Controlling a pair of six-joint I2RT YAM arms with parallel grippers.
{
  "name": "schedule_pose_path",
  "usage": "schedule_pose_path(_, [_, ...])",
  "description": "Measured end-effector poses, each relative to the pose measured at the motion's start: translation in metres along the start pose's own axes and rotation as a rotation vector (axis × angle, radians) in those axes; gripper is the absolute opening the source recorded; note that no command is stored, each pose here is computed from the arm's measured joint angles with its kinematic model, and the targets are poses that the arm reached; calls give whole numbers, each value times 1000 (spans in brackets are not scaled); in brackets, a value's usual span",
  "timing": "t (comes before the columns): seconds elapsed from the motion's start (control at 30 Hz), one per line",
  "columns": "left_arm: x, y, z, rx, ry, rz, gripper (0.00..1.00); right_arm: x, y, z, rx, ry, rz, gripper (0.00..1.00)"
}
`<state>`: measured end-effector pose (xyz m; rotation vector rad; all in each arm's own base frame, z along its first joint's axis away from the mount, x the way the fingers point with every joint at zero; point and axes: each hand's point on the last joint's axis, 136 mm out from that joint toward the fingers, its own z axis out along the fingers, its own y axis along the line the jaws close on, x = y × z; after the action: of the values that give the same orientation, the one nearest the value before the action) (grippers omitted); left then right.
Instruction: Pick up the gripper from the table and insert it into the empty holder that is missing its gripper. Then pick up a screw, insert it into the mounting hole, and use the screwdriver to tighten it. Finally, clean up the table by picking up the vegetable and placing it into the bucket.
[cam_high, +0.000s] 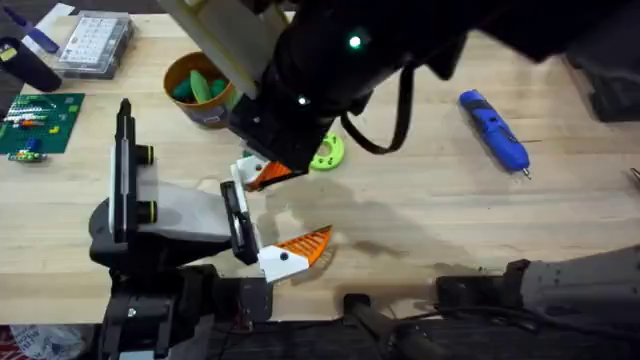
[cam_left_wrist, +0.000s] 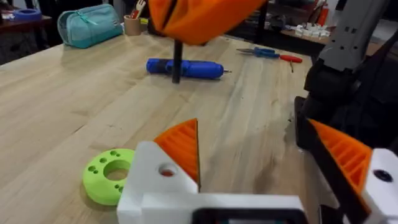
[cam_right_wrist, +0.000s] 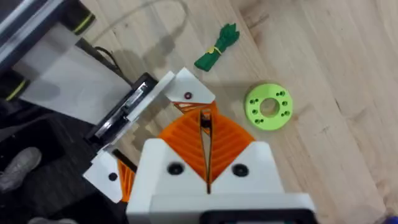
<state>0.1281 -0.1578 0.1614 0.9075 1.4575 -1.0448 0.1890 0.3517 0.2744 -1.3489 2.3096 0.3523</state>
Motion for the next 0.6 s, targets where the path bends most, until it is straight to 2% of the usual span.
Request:
schedule_pose_path(0.23, [0,0,0,0,0,1,991,-1,0,15,1,26,0,5])
schedule_pose_path(0.6, [0,0,0,0,0,0,991,-3,2,16,-1,20,9,5])
